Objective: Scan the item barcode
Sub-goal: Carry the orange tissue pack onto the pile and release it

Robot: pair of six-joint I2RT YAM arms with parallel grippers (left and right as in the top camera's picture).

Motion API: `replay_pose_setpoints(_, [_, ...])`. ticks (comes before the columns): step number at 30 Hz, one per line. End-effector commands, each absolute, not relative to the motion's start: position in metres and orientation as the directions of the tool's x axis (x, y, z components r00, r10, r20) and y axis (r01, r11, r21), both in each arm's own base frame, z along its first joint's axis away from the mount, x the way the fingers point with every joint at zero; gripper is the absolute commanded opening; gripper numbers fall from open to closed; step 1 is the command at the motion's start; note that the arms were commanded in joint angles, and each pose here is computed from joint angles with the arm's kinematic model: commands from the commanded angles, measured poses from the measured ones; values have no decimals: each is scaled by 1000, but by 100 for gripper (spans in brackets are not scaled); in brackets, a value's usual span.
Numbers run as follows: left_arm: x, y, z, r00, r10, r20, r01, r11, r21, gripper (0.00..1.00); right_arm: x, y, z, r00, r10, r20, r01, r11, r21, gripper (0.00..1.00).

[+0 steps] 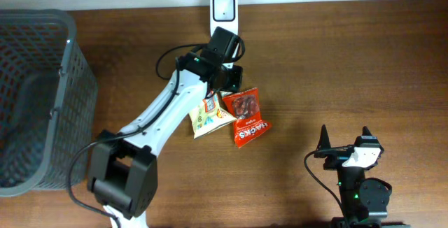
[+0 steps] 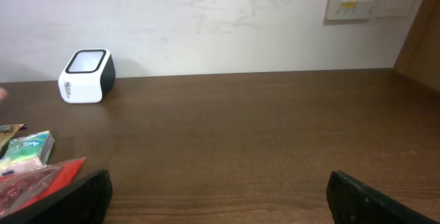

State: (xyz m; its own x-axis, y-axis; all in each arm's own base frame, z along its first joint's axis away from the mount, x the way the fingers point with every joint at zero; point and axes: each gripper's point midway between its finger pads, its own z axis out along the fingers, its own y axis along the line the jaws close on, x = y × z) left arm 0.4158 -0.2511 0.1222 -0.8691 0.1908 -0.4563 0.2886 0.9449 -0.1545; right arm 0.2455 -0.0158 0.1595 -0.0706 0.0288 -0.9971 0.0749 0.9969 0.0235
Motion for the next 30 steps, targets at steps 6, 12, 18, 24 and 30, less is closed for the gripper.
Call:
replay_pose_setpoints(6, [393, -286, 81, -873, 299, -386, 375, 916, -139, 18, 245, -18, 156, -73, 34, -997, 86, 996, 28, 99])
replay_pose_setpoints(12, [406, -276, 93, -859, 287, -424, 347, 935, -70, 79, 245, -18, 156, -73, 34, -997, 86, 996, 28, 98])
replay_pose_setpoints(18, [418, -263, 191, -821, 223, -526, 321, 941, -102, 99, 245, -18, 156, -73, 34, -997, 86, 996, 28, 98])
replay_pose_setpoints(24, [388, -237, 279, -781, 189, -595, 318, 940, -120, 99, 245, -18, 156, -73, 34, -997, 86, 996, 28, 99])
replay_pose_setpoints(30, [335, -177, 338, -769, 131, -626, 266, 955, -128, 99, 245, -18, 156, -73, 34, -997, 86, 996, 28, 98])
